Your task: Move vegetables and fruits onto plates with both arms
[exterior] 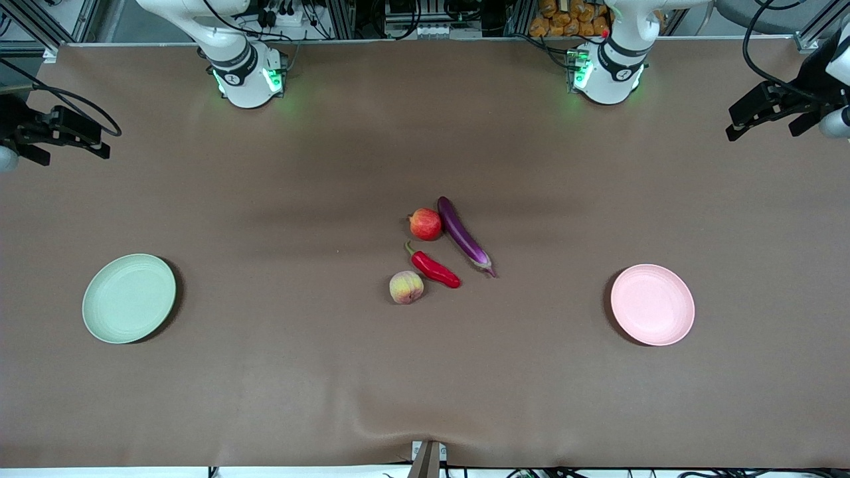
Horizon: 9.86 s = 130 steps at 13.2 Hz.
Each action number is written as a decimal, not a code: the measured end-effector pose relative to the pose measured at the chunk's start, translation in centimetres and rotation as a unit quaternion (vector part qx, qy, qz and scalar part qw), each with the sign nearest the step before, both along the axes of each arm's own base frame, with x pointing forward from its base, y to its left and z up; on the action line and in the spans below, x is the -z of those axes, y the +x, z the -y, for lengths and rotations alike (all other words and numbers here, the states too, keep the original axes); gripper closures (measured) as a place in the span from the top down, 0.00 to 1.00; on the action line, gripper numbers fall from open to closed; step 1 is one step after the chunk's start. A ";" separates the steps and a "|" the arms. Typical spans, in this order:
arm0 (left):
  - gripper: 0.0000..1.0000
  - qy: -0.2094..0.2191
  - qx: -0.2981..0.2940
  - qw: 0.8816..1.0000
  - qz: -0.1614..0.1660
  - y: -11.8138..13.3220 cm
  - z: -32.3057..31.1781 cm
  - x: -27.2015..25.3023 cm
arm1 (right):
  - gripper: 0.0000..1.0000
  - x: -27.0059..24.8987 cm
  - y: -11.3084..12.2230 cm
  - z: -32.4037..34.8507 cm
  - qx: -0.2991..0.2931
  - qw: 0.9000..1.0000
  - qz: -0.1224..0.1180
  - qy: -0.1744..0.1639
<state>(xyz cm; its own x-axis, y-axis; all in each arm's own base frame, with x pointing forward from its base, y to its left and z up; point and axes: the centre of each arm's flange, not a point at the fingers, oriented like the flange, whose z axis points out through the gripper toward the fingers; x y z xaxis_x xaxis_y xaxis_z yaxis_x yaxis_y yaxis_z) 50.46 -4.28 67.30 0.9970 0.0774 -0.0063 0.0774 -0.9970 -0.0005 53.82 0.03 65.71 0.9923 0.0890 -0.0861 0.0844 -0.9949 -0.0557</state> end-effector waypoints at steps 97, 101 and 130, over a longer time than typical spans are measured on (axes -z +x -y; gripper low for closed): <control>0.36 0.040 -0.027 0.999 0.018 16.0 -8.1 43.2 | 0.75 45.0 9.4 -40.6 0.455 0.889 0.019 0.050; 0.36 0.029 -0.025 0.999 0.021 16.1 -7.8 44.2 | 0.75 38.1 14.5 -30.3 0.379 0.924 -0.050 -0.018; 1.00 -0.012 -0.337 0.941 -0.013 9.4 27.7 38.0 | 1.00 42.5 9.9 21.2 -0.020 0.997 -0.072 0.033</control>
